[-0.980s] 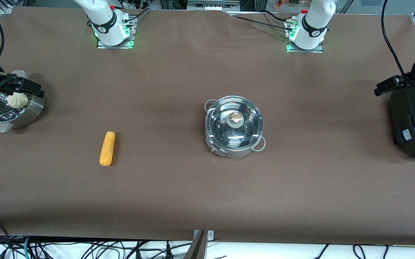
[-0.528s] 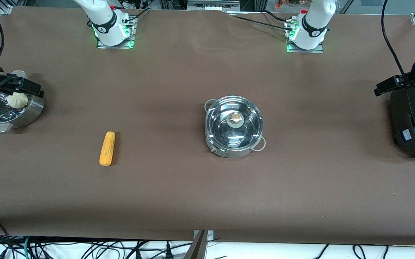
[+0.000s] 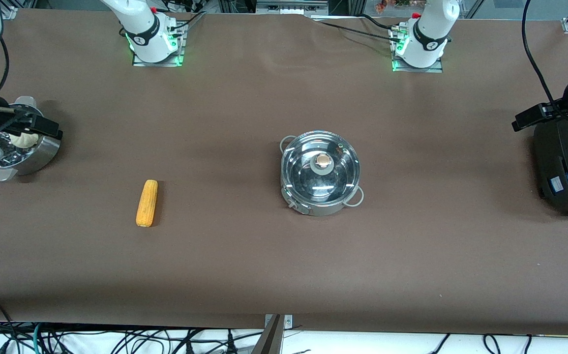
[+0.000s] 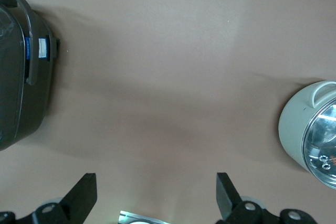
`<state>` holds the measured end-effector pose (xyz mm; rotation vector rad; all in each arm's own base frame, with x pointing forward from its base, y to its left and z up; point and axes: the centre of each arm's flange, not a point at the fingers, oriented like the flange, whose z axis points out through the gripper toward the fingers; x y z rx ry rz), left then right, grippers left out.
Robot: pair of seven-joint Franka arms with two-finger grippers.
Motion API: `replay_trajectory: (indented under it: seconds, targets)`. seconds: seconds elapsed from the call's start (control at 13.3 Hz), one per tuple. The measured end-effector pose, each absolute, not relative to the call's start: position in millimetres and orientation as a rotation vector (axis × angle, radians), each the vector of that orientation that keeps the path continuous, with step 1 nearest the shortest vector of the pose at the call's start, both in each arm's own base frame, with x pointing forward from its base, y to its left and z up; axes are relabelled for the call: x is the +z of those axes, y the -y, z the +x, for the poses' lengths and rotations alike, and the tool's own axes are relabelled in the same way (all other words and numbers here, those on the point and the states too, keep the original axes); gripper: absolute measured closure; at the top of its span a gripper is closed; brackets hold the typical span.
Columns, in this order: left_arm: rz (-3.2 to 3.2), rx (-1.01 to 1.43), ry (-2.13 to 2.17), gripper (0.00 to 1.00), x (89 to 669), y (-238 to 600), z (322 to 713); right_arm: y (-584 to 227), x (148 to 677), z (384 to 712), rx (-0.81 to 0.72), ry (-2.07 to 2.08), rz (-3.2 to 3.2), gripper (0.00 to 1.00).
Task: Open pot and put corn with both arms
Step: 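Reach the right gripper to the corn while the left gripper approaches the pot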
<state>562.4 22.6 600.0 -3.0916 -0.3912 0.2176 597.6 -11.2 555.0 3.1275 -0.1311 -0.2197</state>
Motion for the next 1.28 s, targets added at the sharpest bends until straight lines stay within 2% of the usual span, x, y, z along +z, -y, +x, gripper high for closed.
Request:
replay_trajectory:
  seconds: [0.53, 0.9, 1.13, 1.28]
  targets:
    - [-3.092, 0.218, 0.390, 0.00, 600.0, -22.3, 562.4, 6.5, 483.3, 635.8, -0.229, 0.120, 3.120, 0.00]
    - [-3.094, 0.218, 0.367, 0.00, 599.9, -10.0, 562.8, -18.6, 375.8, 668.9, -0.205, 0.066, 3.116, 0.00]
    - [-3.088, 0.223, 0.375, 0.00, 596.6, 23.7, 563.8, -40.4, 322.3, 666.2, -0.164, 0.115, 3.112, 0.00]
    - [-3.087, 0.217, 0.379, 0.00, 590.7, 45.2, 567.7, -61.1, 305.6, 658.7, -0.156, 0.123, 3.109, 0.00]
